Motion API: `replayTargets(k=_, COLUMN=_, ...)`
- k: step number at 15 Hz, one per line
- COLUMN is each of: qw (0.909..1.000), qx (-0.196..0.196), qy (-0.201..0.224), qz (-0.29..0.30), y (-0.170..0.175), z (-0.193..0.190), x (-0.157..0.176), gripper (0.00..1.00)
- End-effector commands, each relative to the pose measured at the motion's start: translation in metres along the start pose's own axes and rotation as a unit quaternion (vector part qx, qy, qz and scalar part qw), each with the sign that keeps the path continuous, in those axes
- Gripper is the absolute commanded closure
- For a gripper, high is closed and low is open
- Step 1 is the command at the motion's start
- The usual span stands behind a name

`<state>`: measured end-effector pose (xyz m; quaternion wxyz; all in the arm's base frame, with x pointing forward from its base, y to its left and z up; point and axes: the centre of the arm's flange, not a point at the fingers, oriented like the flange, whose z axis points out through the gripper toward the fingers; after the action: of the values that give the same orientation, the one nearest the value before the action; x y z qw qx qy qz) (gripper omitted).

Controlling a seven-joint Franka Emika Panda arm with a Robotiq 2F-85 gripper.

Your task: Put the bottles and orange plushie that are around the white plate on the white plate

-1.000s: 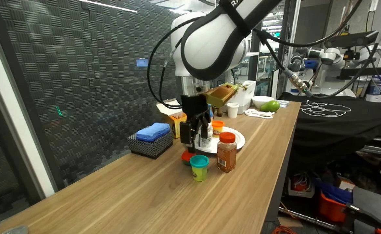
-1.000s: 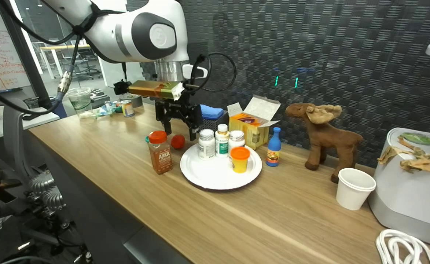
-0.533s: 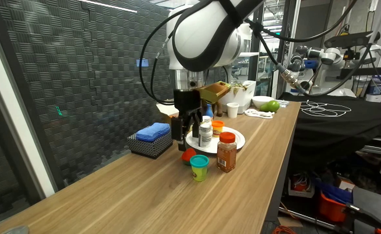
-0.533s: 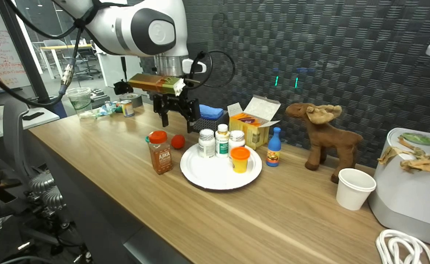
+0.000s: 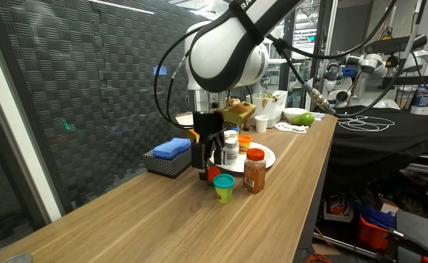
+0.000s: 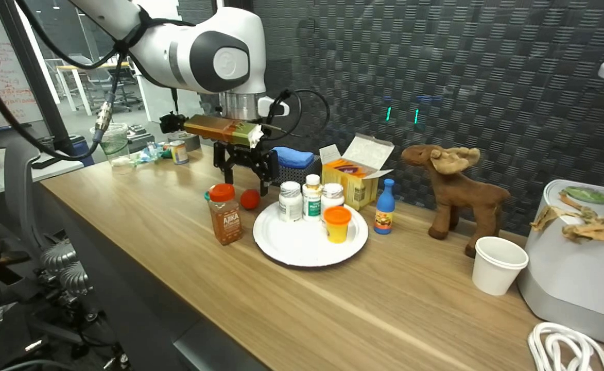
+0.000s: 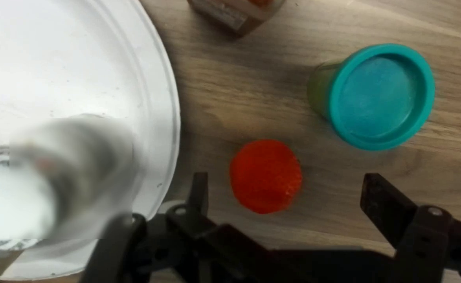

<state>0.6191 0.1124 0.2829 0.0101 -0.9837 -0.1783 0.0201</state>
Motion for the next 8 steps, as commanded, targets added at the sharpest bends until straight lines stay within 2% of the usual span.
replayTargets(k=1, qw=0.9999, qx=0.01, qy=-0.003, qz=-0.005, y=0.0051, z=0.0009, x=0.0106, gripper=0.0)
replayTargets(k=2, qw=0.9999, qx=0.01, qy=-0.006, qz=-0.004, y=0.0062, z=0.0034, x=0.0108, gripper=0.0)
replayTargets(k=3, qw=0.9999, qx=0.012, qy=-0.007, qz=-0.003, y=0.0071, z=0.0053, x=0.0113, gripper=0.2)
replayTargets(k=8, qw=0.9999, qx=0.011, qy=-0.007, qz=0.002, y=0.0111, z=0.01, x=0.0138, gripper=0.56)
